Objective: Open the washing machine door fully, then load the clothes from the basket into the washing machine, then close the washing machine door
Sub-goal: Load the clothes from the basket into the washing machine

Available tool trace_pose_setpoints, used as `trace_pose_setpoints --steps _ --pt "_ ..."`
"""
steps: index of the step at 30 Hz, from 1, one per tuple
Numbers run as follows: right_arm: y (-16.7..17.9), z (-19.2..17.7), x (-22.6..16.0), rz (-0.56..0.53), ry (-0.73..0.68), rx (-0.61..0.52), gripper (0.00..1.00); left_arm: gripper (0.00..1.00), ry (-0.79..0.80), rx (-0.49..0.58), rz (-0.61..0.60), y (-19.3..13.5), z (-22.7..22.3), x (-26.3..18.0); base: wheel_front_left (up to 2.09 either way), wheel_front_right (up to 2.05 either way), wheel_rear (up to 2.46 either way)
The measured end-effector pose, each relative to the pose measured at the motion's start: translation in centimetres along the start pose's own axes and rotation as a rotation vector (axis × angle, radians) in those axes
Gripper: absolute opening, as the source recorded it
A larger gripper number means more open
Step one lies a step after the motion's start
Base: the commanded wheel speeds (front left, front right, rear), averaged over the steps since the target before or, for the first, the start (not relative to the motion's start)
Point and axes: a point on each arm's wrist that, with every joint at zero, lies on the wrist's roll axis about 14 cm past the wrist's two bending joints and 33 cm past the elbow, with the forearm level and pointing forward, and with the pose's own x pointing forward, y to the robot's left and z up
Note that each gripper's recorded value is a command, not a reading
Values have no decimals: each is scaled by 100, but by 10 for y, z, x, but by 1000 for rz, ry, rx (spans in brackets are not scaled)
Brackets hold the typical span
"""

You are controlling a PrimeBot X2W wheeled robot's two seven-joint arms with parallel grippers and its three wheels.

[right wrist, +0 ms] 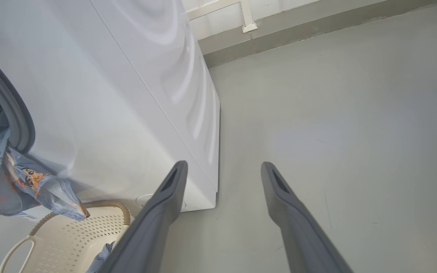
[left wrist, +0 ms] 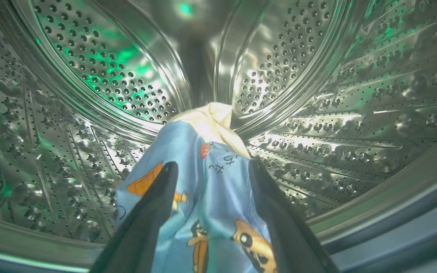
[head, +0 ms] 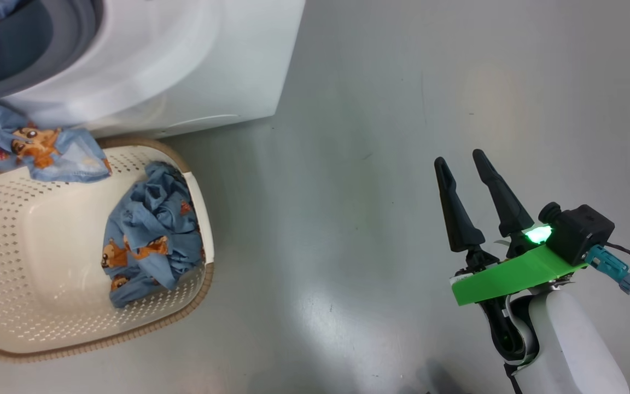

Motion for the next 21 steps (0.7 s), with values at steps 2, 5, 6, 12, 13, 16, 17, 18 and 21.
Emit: trace_pose_setpoints --steps 2,5,6,12,13,16,17,18,21 --pt "2 1 1 4 -2 2 100 100 -4 -7 6 2 3 -2 0 0 0" --pt "3 1 1 9 -5 3 100 100 -9 -25 12 4 5 -3 0 0 0" --pt "5 2 2 13 -7 6 100 100 -18 -37 14 4 9 -5 0 0 0" --pt "8 3 4 23 -11 8 100 100 -27 -71 23 5 6 -18 0 0 0" --pt "8 3 5 23 -13 9 100 100 -33 -85 29 6 6 -21 0 0 0" --pt "7 5 6 21 -19 8 100 100 -46 -112 44 8 5 -31 0 0 0" --pt "8 5 6 24 -20 9 100 100 -49 -118 47 8 4 -34 0 0 0" --pt "9 6 6 26 -21 9 100 100 -52 -127 53 8 4 -38 0 0 0" --pt "11 7 8 32 -26 10 100 100 -56 -129 60 8 0 -49 0 0 0"
